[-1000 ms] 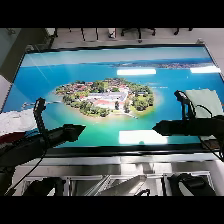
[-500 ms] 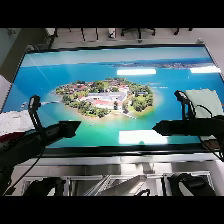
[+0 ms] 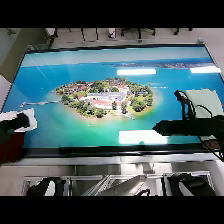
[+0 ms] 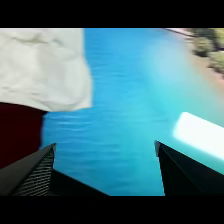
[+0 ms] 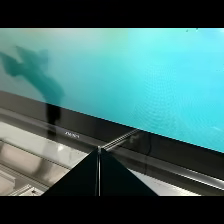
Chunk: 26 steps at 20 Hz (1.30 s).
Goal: Fold the shirts.
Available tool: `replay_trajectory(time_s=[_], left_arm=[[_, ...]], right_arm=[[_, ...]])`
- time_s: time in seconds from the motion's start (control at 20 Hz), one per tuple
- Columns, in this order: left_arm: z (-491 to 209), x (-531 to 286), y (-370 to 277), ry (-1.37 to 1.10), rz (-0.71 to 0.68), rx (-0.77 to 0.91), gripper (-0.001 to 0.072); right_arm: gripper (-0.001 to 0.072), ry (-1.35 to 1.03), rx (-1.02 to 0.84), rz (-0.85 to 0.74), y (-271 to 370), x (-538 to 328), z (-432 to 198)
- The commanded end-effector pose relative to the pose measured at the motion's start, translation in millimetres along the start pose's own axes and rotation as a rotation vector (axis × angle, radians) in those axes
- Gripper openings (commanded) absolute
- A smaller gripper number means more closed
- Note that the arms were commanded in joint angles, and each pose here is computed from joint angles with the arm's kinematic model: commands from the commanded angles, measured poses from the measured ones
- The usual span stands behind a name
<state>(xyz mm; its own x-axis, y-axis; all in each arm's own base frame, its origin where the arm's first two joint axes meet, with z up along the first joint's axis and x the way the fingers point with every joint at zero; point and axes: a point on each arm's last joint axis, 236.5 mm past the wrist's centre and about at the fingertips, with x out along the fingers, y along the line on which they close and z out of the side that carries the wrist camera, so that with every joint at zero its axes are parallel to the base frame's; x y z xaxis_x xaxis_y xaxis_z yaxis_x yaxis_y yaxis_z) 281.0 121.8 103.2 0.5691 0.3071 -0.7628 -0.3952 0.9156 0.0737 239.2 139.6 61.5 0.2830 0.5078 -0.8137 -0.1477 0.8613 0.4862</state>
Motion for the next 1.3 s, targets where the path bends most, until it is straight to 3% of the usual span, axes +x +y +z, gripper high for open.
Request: replay_trajectory(time_s=[0.0,0.4,0.7,0.75,0.8,1.05,1.25], left_arm=[[0.3,46.2,92.6,0.118,0.208,-0.023,0.0696],[0.4,214.1,119.2,0.33,0.181,-0.026,0.0696],[-15.2,281.8,125.7,0.449,0.168,-0.04,0.0681],[-18.5,283.8,126.2,0.482,0.169,-0.044,0.0327],[-15.4,282.6,125.1,0.495,0.169,-0.042,0.0023],[86.3,228.6,94.9,0.319,0.163,0.003,0.0021],[172.8,130.6,23.7,0.122,0.103,0.091,0.0021]], right_arm=[[0.0025,0.001,-0.001,0.001,0.3,0.1,-0.4],[0.0025,0.003,0.001,0.0,-0.2,1.0,-0.4],[0.0025,0.006,0.002,0.0,-0.4,1.4,-0.5],[0.0025,0.006,0.002,0.0,-0.4,1.4,-0.5],[0.0025,0.006,0.002,0.0,-0.4,1.4,-0.5],[0.0025,0.007,0.002,0.0,-0.6,1.7,-0.5],[0.0025,-0.001,0.002,0.0,-0.7,1.8,1.4]])
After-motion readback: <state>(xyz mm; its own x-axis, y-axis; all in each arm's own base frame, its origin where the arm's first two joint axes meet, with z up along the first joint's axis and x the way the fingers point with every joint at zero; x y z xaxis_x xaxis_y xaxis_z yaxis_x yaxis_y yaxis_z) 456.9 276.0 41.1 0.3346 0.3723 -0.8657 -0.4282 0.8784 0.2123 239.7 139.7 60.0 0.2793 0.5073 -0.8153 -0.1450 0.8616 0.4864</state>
